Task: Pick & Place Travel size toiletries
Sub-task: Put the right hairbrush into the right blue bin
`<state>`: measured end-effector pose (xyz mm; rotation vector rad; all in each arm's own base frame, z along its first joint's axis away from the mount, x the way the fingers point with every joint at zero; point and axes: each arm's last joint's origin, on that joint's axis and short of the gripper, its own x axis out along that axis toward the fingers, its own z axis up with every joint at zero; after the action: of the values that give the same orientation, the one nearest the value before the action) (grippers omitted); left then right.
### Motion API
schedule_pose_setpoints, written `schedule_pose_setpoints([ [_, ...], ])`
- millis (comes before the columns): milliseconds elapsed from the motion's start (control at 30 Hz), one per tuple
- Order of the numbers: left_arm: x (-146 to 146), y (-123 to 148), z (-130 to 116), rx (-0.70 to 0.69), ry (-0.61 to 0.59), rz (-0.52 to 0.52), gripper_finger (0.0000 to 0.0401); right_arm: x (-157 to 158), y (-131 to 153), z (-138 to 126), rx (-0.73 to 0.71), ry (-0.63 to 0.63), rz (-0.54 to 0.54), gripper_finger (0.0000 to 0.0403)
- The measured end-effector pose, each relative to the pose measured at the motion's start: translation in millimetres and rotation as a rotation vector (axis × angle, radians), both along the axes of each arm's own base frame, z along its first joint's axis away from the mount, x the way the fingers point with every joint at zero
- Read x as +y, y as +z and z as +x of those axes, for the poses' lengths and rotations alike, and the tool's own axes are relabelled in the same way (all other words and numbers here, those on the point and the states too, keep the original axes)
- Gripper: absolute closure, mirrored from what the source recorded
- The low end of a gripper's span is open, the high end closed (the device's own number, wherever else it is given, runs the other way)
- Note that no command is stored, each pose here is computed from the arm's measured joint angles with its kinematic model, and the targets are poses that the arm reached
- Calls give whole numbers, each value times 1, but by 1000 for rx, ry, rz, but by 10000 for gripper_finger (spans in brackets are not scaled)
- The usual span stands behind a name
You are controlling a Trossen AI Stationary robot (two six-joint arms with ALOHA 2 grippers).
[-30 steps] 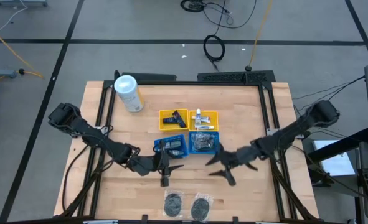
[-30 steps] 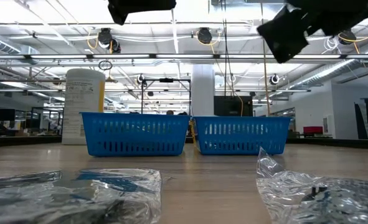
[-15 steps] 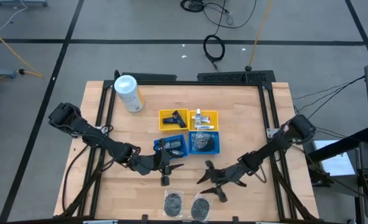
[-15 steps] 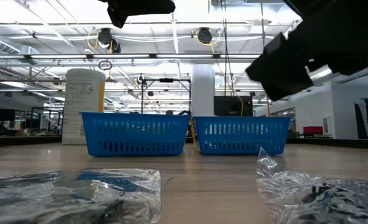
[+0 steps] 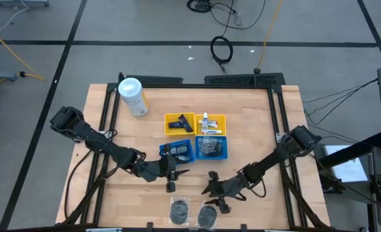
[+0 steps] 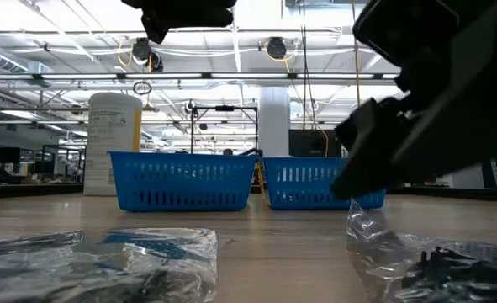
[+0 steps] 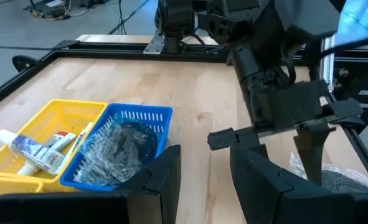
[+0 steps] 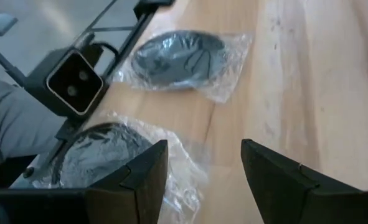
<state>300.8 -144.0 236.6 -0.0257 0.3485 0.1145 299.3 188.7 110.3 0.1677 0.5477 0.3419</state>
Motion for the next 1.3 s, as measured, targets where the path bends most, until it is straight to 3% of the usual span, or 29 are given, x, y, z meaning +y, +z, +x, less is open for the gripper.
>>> schedule_pose_setpoints([
  [267, -1, 0, 0, 1, -15, -9, 265, 3, -19, 0, 46, -20, 27, 206],
  [1300, -1, 0, 0, 1, -16, -9, 265, 9, -14, 2, 22, -20, 68, 207],
])
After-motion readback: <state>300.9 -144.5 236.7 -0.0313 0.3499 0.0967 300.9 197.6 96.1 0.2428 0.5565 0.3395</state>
